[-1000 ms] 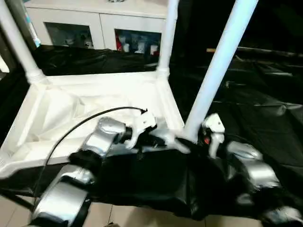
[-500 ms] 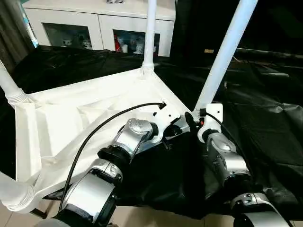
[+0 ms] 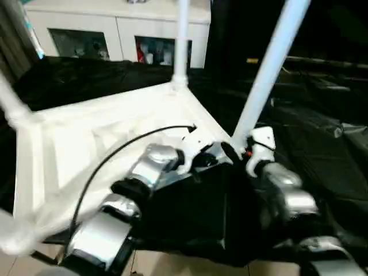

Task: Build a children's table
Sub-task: Rotate leg to tighten

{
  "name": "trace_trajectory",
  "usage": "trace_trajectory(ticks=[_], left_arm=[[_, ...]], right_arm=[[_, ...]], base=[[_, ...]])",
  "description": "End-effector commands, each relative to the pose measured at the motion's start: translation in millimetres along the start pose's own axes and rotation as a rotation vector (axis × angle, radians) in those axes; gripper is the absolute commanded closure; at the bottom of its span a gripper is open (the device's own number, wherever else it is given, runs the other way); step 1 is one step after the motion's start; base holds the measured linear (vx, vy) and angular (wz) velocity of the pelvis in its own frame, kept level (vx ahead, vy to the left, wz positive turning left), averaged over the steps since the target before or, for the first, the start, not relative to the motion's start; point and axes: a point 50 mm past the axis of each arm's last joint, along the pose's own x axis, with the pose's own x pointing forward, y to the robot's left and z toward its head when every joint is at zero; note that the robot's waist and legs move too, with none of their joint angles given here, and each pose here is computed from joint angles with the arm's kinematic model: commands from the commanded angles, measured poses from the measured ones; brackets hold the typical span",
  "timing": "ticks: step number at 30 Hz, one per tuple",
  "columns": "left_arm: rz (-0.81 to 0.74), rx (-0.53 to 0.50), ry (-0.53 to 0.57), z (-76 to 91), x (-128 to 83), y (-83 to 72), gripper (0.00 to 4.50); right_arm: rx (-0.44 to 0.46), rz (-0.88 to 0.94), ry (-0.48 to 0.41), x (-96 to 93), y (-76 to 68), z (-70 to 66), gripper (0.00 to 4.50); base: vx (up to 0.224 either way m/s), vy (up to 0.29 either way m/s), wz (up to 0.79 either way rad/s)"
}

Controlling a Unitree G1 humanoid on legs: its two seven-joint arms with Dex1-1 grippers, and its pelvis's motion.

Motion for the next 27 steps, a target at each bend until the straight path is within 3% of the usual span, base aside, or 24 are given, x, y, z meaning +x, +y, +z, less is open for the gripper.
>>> trace_trajectory(ticks=[1, 11, 22, 27], left_arm=[[-0.118, -0.010, -0.040, -8.4, -8, -7.2, 4.50], [-0.214, -0.001, -0.032, -16.2, -22, -10.1, 4.50], [-0.219, -0.002, -0.036, -14.6, -22, -10.5, 4.50], [-0.227, -0.004, -0.029, -16.5, -22, -11.7, 4.50]], right_arm=[[-0.044, 0.124, 0.065, -17.5, -5.2, -7.4, 0.65], [-0.060, 0.349, 0.071, -31.7, 4.9, -0.8, 0.65], [-0.026, 0.405, 0.066, -28.2, 15.7, -0.8, 1.60], [-0.020, 0.413, 0.071, -29.0, 18.4, -3.7, 1.73]], base=[[0.000, 0.000, 0.00], [0.000, 0.000, 0.00], [0.000, 0.000, 0.00], [0.000, 0.000, 0.00]])
